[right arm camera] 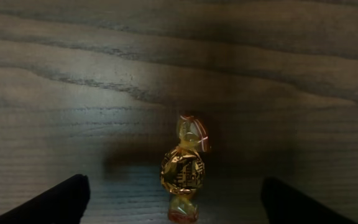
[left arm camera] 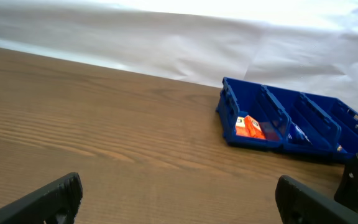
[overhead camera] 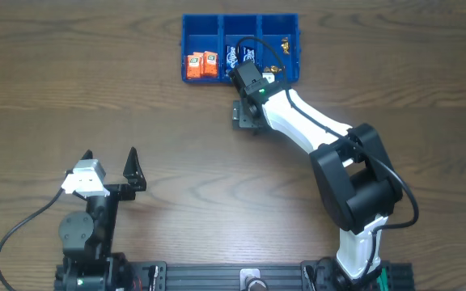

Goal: Sort Candies Into Trays

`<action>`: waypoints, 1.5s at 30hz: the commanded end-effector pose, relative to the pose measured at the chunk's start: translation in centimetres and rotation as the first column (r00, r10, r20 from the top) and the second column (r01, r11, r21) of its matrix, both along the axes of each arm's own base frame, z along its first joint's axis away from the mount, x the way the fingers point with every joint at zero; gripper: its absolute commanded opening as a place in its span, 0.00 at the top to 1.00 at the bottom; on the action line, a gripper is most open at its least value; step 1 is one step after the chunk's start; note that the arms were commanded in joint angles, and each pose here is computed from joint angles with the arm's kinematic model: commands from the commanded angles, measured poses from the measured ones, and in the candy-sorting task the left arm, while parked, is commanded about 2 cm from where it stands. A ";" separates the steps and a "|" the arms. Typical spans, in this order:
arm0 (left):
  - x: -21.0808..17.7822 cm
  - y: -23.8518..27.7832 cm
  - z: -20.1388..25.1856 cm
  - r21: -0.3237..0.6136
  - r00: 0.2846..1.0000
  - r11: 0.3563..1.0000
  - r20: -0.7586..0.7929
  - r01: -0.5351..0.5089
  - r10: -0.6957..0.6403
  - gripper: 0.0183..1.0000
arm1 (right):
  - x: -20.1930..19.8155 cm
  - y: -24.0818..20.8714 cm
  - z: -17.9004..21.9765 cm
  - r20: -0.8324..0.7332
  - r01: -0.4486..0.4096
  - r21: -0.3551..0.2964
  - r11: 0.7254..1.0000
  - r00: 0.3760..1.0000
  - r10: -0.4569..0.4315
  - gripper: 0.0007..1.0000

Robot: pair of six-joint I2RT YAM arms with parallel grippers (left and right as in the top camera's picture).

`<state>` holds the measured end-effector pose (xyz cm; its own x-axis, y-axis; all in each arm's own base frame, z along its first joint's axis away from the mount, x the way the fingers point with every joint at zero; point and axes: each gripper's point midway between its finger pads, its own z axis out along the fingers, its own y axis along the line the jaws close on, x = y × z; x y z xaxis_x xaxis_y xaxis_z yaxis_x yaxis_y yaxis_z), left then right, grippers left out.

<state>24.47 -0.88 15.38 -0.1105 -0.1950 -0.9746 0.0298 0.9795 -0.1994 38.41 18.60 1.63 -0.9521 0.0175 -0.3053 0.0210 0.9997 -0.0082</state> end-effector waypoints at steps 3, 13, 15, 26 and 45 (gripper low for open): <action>-0.1 -0.2 -1.6 0.007 0.999 1.000 -0.048 0.017 -0.016 0.00 | 0.3 -1.1 -1.3 -0.025 0.035 -0.002 0.999 0.999 -0.035 0.16; -0.1 -0.2 -1.6 0.007 0.999 1.000 -0.048 0.016 -0.016 0.00 | 0.2 -1.1 -2.6 -0.044 0.034 -0.013 0.999 0.998 -0.035 0.30; -0.1 -0.2 -1.6 0.007 0.999 1.000 -0.048 0.016 -0.016 0.00 | 0.2 -1.1 -2.6 -0.041 0.035 -0.011 0.999 0.999 -0.035 0.42; -0.1 -0.2 -1.6 0.007 0.999 1.000 -0.048 0.017 -0.016 0.00 | 0.6 -0.9 -2.5 -0.028 0.034 -0.004 0.999 0.999 -0.035 0.83; -0.1 -0.2 -1.6 0.007 0.999 1.000 -0.048 0.017 -0.016 0.00 | 10.6 -6.2 18.6 0.647 0.088 -0.051 0.995 0.762 -0.034 0.86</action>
